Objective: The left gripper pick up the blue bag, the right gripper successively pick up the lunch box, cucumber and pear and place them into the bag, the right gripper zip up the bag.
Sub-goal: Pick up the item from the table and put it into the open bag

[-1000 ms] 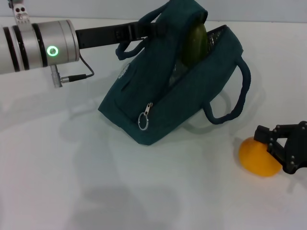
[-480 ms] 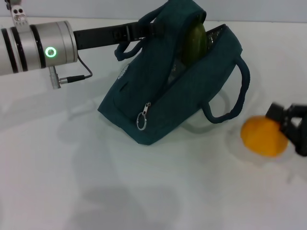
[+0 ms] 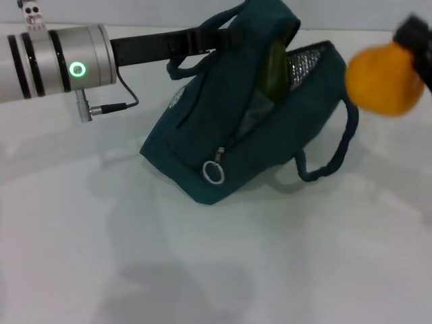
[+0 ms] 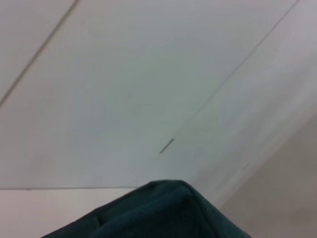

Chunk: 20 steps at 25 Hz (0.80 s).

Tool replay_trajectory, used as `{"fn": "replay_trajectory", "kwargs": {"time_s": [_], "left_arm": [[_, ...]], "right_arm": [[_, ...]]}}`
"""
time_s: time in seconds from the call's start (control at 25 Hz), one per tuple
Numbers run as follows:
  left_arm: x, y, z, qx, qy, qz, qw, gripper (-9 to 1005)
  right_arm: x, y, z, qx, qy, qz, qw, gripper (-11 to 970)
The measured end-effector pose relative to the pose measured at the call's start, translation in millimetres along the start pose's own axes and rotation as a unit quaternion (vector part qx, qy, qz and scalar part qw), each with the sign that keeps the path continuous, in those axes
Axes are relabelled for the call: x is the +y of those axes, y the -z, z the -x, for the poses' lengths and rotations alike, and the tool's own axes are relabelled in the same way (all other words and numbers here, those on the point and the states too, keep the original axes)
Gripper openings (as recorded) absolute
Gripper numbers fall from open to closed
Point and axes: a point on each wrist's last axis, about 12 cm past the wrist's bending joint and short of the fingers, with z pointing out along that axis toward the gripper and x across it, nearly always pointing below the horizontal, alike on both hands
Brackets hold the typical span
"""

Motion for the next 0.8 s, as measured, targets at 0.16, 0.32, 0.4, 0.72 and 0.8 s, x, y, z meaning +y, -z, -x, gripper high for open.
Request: {"fn": "replay_trajectory", "kwargs": {"time_s": [0.16, 0.32, 0.4, 0.72, 0.8], "left_arm": [[-3.8, 0, 2, -0.005, 0.003, -0.016, 1.0, 65], [-4.4, 0, 2, -0.006, 0.007, -0.018, 1.0, 65], [-4.2, 0, 2, -0.006, 0.01, -0.019, 1.0, 66], [-4.5, 0, 1, -0.005, 0.012, -0.021, 1.0, 65], [-4.9, -1, 0, -0.002, 0.012, -0.022, 1.0, 65]], "right_arm": [[-13.8, -28, 8, -0.011, 0.023, 0.023, 0.999, 26], [-21.4, -49, 8, 0.003, 0.035, 0.033, 0.999, 26], [-22.9, -56, 3, 0.022, 0.042, 0.033, 0.998, 26], [-15.6, -71, -32, 0.122, 0.073, 0.034, 0.989, 26], [-13.8, -71, -37, 0.134, 0.08, 0.035, 0.987, 26]]}}
